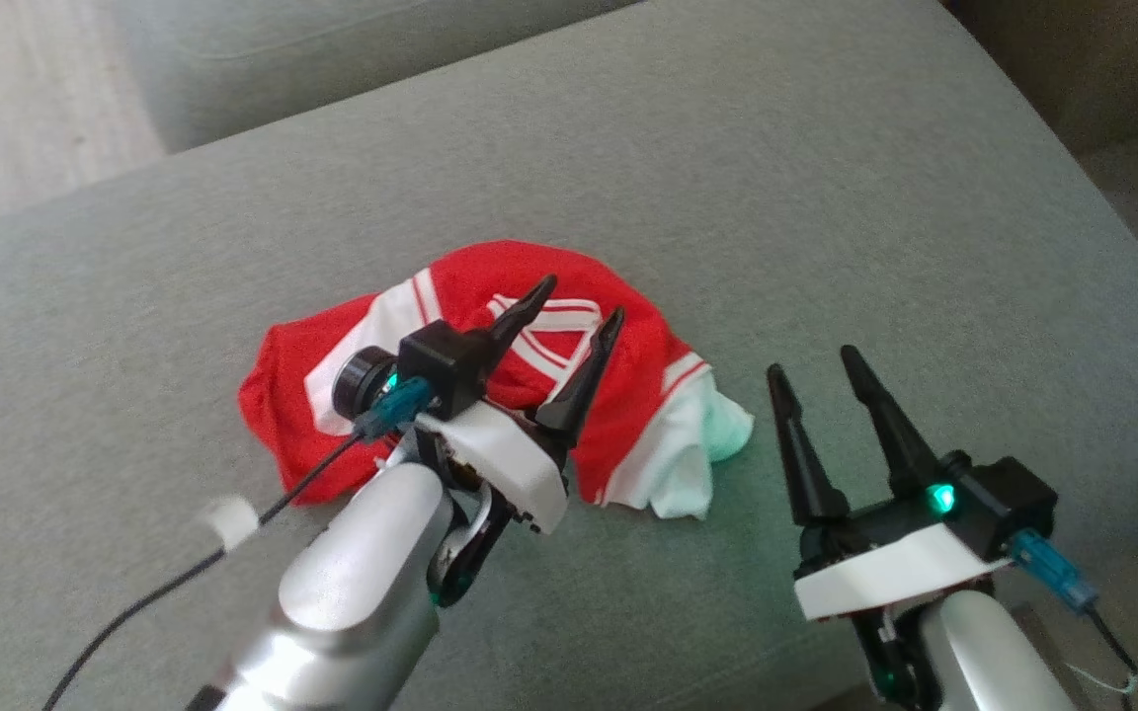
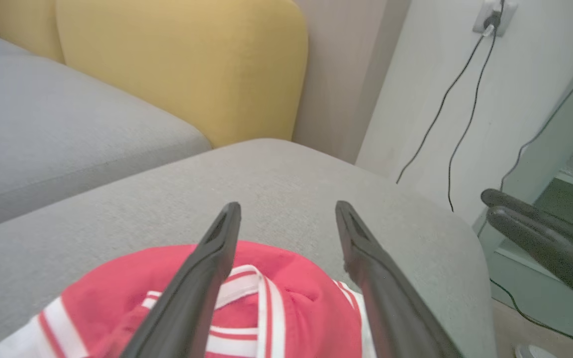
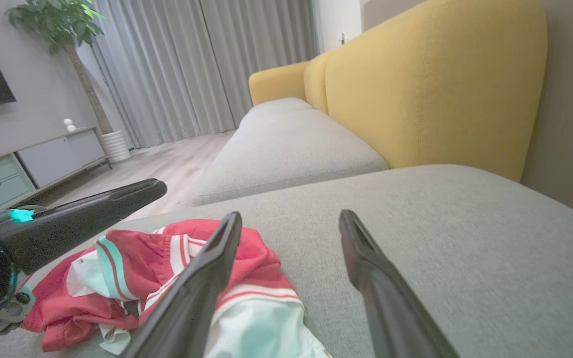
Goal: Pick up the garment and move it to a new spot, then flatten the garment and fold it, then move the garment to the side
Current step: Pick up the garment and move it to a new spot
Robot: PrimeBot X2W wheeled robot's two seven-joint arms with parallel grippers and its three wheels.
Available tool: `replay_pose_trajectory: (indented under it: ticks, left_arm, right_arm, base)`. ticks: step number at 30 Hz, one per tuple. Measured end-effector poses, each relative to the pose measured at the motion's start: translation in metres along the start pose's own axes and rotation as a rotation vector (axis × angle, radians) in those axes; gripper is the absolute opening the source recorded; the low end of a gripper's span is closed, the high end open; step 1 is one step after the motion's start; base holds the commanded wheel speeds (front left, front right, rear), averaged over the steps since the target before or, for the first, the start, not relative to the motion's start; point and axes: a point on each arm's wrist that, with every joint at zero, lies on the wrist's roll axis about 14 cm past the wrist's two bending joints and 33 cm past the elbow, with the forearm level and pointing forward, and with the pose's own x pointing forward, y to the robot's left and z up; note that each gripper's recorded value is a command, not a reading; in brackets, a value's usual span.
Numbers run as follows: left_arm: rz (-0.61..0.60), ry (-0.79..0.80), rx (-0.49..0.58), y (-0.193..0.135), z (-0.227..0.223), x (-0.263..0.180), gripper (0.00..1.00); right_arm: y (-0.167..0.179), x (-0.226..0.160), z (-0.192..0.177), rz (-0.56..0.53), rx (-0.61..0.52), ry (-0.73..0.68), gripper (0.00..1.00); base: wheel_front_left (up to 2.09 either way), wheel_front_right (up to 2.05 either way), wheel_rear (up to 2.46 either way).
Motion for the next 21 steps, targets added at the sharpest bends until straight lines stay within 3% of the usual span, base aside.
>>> replay_pose_trajectory:
  ticks: [5, 16, 21]
  left_arm:
    - [0.148, -0.162, -0.025, 0.021, 0.017, -0.034, 1.0]
    - [0.578, -0.207, -0.078, 0.074, -0.018, -0.157, 1.0]
    - [0.751, -0.237, -0.05, 0.089, -0.021, -0.212, 1.0]
  right_arm:
    - [0.005, 0.007, 0.004, 0.029, -0.045, -0.016, 1.0]
    - [0.018, 0.007, 0.001, 0.089, -0.145, -0.012, 1.0]
    - [0.029, 0.008, -0.005, 0.133, -0.177, 0.002, 1.0]
  base:
    - [0.0, 0.0, 0.0]
    - [0.0, 0.0, 0.0]
    - [0.0, 0.0, 0.0]
